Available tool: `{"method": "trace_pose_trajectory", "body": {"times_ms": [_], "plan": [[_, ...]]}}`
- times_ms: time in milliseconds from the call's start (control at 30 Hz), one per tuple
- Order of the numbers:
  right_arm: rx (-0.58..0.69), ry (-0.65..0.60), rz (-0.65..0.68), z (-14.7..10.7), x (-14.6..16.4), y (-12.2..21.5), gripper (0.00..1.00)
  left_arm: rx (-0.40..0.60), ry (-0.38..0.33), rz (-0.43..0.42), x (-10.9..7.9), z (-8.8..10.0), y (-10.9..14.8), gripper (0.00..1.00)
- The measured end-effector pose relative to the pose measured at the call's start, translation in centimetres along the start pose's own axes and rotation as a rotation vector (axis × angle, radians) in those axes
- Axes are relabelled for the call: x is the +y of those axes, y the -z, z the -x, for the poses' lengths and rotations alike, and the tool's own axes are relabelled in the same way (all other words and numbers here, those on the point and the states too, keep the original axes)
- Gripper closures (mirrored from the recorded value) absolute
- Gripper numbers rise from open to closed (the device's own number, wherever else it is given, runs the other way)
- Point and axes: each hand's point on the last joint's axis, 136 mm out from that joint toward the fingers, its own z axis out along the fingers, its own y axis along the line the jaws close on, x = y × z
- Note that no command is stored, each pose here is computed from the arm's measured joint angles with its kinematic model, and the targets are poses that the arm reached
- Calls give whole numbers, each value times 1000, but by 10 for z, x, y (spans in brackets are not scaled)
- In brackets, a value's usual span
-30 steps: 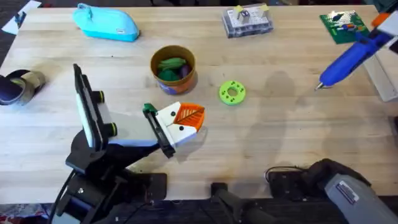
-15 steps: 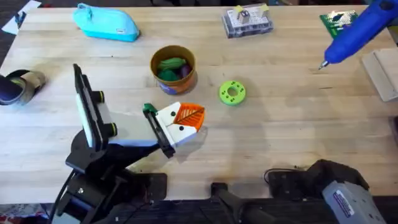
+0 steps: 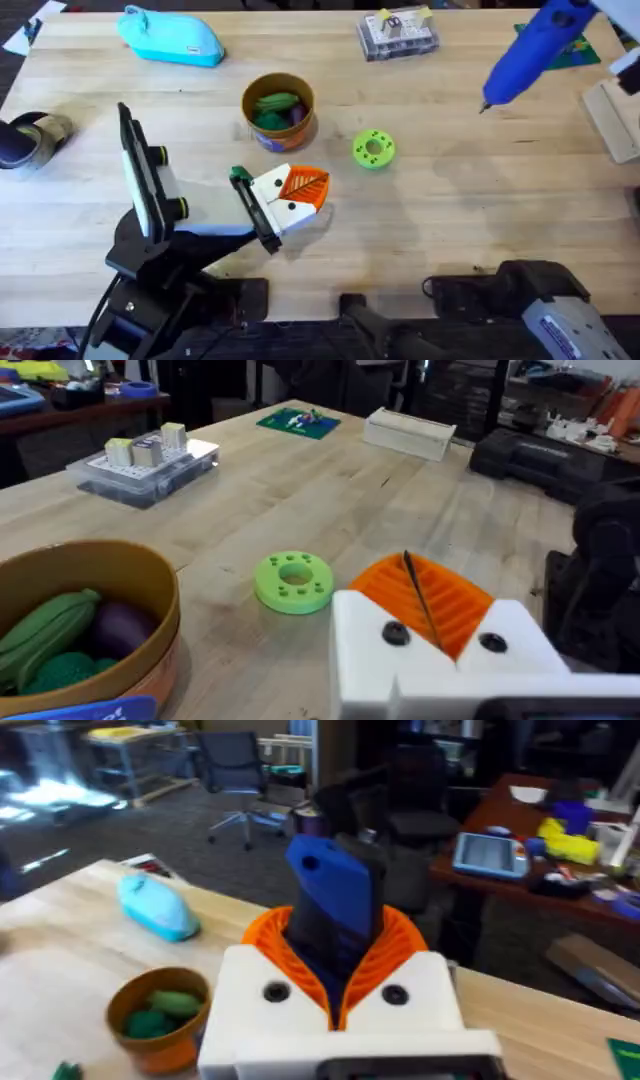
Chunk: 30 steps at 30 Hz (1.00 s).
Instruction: Pick up the gripper from the table and insert it into the empty holder that is missing its gripper. Then pick up a screw, insert it into the mounting hole, and use the screwdriver to tighten it. Finally, clean up the table by picking up the vegetable and placing it into the bucket.
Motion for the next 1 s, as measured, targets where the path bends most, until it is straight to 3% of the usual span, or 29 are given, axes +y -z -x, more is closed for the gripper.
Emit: {"method": "trace_pose_trajectory", "body": {"times_ms": [433, 567, 700, 800, 1000], "plan": [[-4, 15, 141, -3, 30, -8, 976, 0, 0, 0, 0, 0, 0, 982], [34, 9, 124, -12, 26, -10, 976, 0, 0, 0, 0, 0, 0, 982], [239, -52, -47, -65, -6, -17, 976, 0, 0, 0, 0, 0, 0, 982], [478, -97, -179, -126, -32, -16, 977, 0, 0, 0, 0, 0, 0, 982], [824, -150, -279, -222, -59, -23, 976, 0, 0, 0, 0, 0, 0, 982]]}}
